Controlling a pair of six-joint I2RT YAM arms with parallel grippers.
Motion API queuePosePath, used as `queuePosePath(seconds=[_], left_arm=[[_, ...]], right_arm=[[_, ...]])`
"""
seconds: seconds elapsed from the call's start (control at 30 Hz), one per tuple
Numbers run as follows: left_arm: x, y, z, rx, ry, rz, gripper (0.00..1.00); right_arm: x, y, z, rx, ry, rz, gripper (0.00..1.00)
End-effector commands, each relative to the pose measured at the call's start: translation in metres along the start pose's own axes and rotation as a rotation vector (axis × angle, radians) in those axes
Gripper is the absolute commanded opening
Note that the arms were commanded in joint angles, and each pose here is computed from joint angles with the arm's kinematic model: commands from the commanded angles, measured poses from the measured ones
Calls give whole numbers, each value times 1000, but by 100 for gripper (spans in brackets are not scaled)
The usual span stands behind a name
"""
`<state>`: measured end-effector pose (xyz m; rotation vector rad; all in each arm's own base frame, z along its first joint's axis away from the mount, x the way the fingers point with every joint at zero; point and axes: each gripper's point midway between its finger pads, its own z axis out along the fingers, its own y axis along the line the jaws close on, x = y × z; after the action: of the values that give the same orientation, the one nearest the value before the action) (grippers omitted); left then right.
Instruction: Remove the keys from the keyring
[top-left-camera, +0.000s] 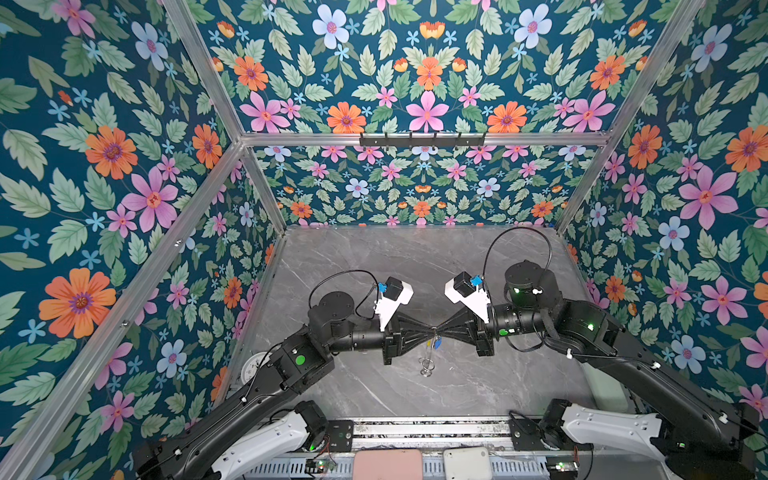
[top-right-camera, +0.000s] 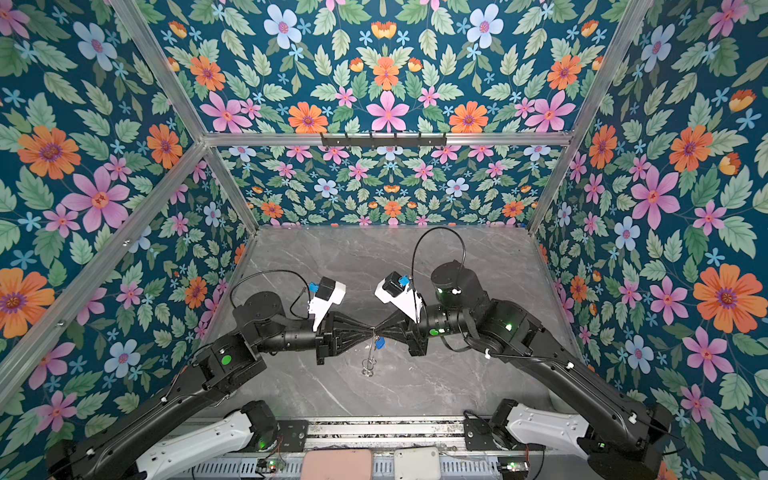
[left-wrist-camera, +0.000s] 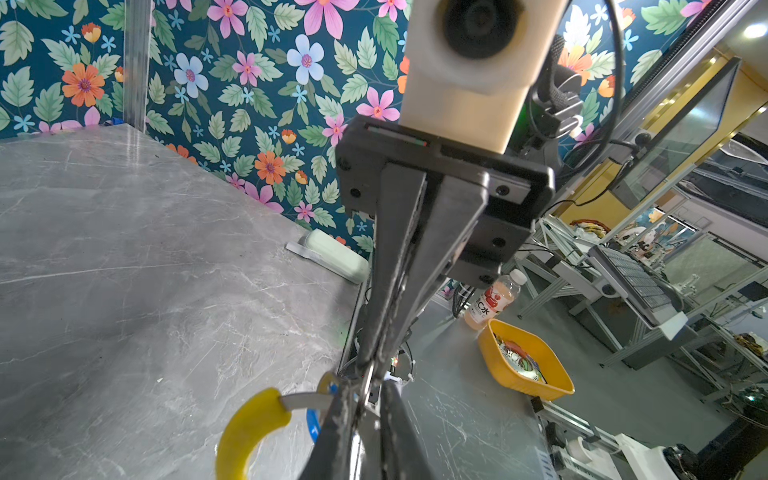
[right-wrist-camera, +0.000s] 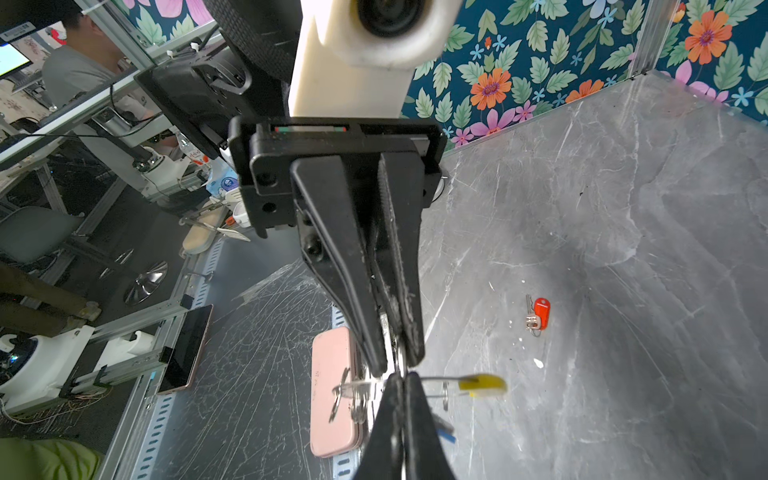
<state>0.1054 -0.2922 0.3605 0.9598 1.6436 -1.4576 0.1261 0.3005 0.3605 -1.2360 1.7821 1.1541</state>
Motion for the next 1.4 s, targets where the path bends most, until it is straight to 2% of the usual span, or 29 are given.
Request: queuePosePath(seconds=[0.0,0.07,0.47,0.6,0.67,0.7,0.77,0.83,0.93,1.17,1.37], left_arm=[[-1,-2,0,10,5,19,11],[-1,-2,0,8,3,20,8],[-3,-2,0,0,17,28,10],[-4,-2,1,-2,18,31,1],[-4,0,1,-8,7,36,0],[-5,1,1,-11,-5,34,0],[-8,3,1,-14,-44,37,0],[-11,4,-1,-21,-78,45,0],[-18,5,-6,-34,-147,63,0],[-30,1,-19,-22,-299,81,0],[-31,-6,-19,41,-334,75,0]], right_arm=[[0,-1,-1,7,5,-14,0],[0,-1,0,9,8,-14,0],[1,-3,0,16,38,-13,0],[-1,-3,0,21,38,-14,0],[-4,-5,-1,35,21,-11,0],[-6,-6,-1,39,10,-10,4],[-12,-8,-3,59,-27,-15,22],[-18,-8,-6,71,-67,-23,37],[-28,-11,-14,114,-161,-38,49],[-23,-15,-24,149,-326,-70,54],[-11,-13,-10,82,-343,-56,55]])
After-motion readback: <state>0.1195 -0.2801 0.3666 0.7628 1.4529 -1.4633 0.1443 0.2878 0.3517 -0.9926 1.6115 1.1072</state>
